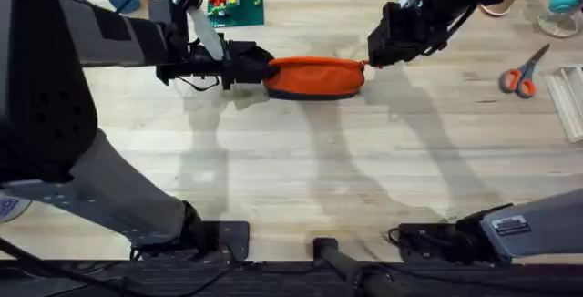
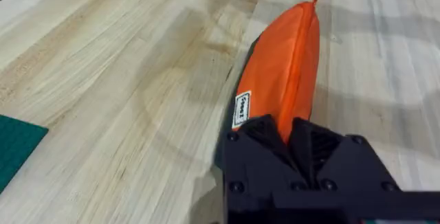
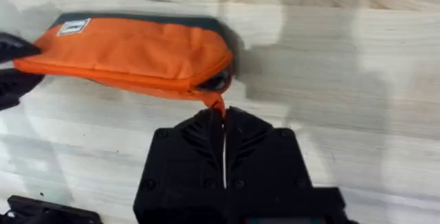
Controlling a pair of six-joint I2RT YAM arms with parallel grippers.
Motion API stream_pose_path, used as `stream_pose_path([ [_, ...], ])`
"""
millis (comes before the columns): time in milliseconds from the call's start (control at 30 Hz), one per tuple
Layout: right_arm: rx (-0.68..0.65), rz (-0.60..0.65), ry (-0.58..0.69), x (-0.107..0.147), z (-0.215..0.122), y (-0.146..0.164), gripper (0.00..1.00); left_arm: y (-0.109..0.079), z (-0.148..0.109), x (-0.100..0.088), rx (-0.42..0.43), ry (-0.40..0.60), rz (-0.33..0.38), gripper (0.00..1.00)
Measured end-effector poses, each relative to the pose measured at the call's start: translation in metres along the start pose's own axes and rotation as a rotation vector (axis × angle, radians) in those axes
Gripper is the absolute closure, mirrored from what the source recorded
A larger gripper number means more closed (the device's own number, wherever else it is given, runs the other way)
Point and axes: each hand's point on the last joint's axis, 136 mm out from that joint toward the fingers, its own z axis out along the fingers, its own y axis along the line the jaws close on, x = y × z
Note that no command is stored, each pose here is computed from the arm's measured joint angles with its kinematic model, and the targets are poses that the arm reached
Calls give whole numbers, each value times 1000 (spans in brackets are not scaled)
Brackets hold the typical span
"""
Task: Unzip the bag, pick up the pens from the table one at a time and place them inside, then zip the bag closed.
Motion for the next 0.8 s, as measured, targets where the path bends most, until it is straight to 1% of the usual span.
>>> stream_pose_path([
  [233,19,44,36,9,12,-20,967,0,0,0,-1,1,-3,959],
  [633,11,89,52,14,25,-37,966,0,0,0,-2,2,-12,959],
  [700,19,102,55,15,27,-45,966,0,0,0,-2,2,-14,959],
  [800,56,143,72,21,30,-67,967,1,0,0,-3,3,-14,959],
])
